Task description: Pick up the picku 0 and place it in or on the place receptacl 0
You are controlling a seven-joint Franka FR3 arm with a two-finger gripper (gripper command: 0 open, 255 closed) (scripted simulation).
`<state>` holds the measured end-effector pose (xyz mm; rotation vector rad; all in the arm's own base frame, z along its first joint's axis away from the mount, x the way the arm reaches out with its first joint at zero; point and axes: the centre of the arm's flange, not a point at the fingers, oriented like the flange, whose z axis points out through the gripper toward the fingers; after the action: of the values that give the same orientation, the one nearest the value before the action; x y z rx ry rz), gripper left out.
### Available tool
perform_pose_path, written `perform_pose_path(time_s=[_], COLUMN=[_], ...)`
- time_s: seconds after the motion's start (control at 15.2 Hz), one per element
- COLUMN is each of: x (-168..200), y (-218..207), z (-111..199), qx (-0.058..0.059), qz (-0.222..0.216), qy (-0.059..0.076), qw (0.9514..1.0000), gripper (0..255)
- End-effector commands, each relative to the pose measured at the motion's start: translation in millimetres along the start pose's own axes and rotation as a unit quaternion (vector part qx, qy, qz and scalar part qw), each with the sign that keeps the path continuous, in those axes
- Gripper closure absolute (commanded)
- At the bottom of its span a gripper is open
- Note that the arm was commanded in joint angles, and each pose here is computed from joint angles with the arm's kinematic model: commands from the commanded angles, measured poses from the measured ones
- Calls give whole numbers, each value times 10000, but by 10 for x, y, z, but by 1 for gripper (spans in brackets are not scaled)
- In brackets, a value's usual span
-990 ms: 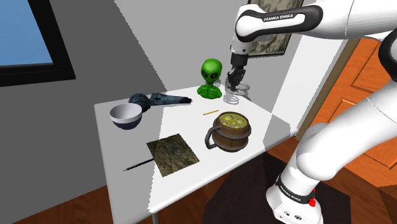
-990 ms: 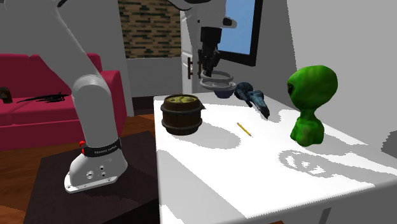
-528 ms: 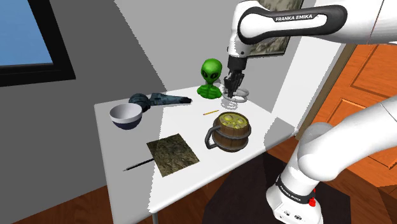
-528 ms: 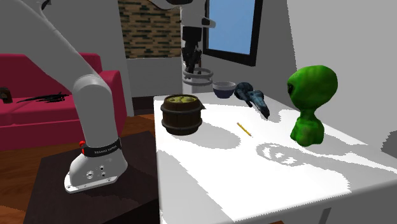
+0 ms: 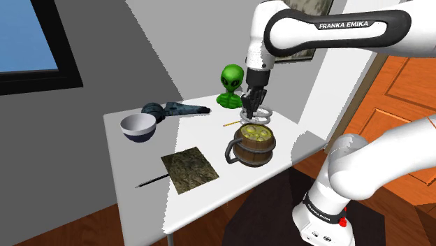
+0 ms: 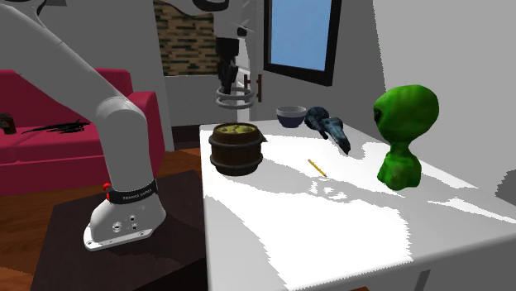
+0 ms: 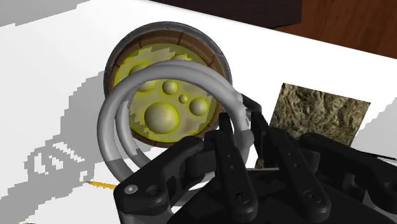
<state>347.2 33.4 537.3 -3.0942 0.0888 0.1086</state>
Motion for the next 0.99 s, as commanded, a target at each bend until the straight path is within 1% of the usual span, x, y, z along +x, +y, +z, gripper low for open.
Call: perform_pose_path(time_s=[0.0,0.79,0.92], x=[-4,41,43], y=[-20,6,8], z=[101,733,762], qx=[0,0,0], qz=[4,4,4], qy=[1,1,1], qw=[10000,10000,10000], gripper=[255,255,255])
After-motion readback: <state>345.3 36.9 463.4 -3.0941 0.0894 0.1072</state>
